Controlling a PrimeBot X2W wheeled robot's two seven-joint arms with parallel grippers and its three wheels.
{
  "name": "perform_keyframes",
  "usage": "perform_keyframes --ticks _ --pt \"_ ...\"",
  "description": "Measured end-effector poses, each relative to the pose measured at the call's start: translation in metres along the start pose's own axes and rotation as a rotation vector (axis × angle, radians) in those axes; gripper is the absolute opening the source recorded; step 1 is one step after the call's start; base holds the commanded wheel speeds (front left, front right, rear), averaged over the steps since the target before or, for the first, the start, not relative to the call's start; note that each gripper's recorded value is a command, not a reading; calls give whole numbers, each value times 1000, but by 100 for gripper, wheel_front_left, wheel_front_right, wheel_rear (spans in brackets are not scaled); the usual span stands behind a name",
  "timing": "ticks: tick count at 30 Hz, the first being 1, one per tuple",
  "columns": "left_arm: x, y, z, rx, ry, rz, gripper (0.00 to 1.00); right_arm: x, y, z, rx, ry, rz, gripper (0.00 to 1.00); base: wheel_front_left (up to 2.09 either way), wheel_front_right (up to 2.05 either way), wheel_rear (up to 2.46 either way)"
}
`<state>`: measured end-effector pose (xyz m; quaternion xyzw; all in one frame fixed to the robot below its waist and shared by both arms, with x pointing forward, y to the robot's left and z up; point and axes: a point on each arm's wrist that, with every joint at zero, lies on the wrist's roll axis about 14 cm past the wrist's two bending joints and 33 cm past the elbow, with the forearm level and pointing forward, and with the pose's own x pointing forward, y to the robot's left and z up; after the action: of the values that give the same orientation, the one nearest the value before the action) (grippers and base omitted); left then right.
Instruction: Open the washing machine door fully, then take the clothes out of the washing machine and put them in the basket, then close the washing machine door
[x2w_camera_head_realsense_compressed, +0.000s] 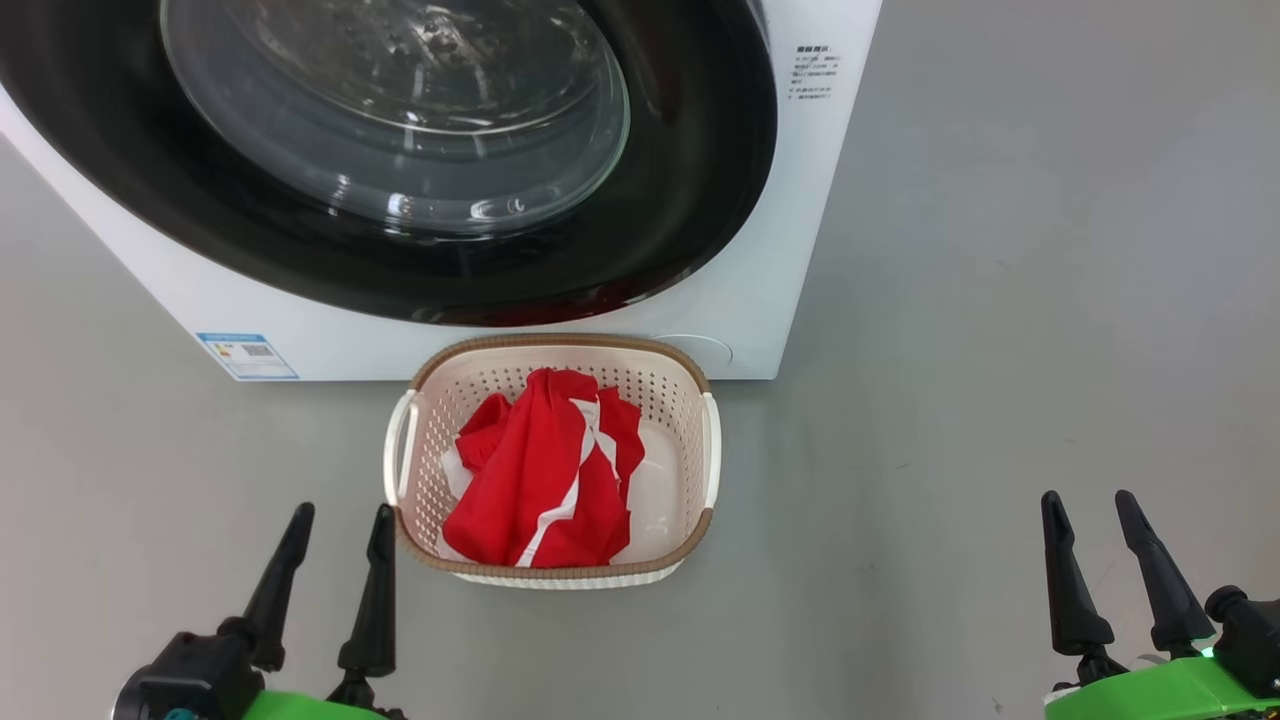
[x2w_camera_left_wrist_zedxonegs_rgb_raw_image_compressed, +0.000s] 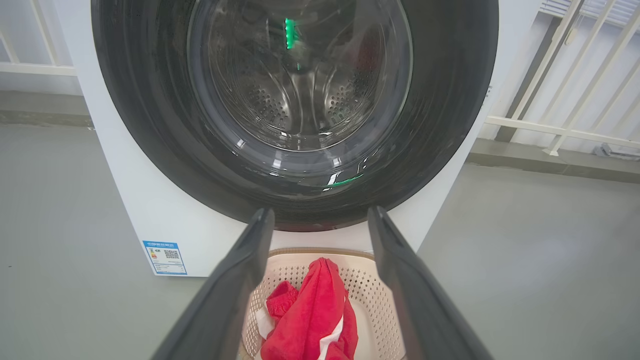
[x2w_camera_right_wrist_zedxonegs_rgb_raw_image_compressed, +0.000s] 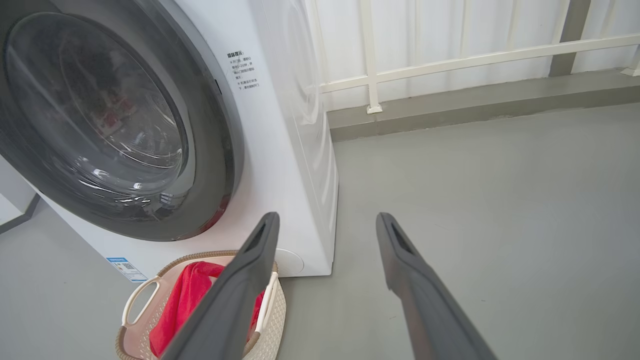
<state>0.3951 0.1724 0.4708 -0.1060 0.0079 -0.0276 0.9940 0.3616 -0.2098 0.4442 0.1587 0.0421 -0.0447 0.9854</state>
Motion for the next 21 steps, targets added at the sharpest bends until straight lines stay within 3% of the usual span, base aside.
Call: perform_keyframes --ticks 15,16,21 --pt "-1 3 4 28 -10 4 100 1 4 1 4 -3 9 100 0 0 0" --pt "-2 3 5 27 -12 4 0 1 4 1 5 -4 11 0 0 0 0" --pt "-7 1 -16 9 51 11 0 -5 2 -19 25 56 -13 0 0 0 0"
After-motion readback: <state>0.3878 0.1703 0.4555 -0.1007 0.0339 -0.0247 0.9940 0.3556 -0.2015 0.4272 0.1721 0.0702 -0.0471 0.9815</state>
